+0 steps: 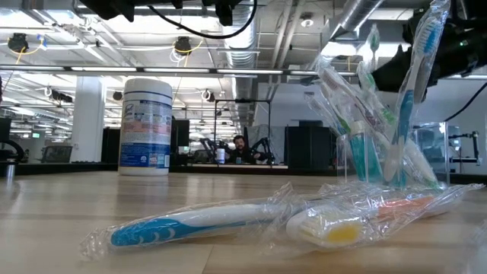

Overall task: Pick & Place toothbrushing station
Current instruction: Put the green toothbrush into the transparent organizer

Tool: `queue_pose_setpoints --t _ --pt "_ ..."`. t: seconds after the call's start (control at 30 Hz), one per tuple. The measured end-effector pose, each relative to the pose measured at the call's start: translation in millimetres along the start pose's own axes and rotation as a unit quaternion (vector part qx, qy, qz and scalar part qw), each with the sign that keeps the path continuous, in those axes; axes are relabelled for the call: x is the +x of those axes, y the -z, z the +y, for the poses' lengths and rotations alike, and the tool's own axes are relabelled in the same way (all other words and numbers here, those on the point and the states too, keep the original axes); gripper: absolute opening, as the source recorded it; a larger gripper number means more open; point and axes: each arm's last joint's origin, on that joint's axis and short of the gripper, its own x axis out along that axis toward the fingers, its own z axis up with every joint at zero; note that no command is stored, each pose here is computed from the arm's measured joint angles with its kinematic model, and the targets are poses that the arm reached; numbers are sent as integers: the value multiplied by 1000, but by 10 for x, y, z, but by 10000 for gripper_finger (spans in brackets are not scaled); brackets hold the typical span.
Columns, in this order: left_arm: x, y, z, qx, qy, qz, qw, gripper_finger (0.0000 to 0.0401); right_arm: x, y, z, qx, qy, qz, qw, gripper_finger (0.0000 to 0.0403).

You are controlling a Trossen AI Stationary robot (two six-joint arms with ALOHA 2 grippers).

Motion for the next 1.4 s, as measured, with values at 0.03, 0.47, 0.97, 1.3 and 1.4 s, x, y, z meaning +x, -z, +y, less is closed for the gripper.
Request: queue_pose_setpoints --t 0.03,0.47,0.97,1.3,1.4 --pt "0 0 0 0 0 0 1000 44 7 20 0 4 0 -1 1000 10" --pt "0 0 -1 0 2 0 1000 44 83 180 5 3 19 34 999 10" --pt "0 1 0 0 -1 1 1000 44 222 347 81 -3 31 57 998 19" --pt "0 1 0 0 0 1 1000 44 268 419 104 -2 36 68 997 19" --pt "0 1 0 0 0 1 1000 44 270 419 106 -1 35 67 997 29"
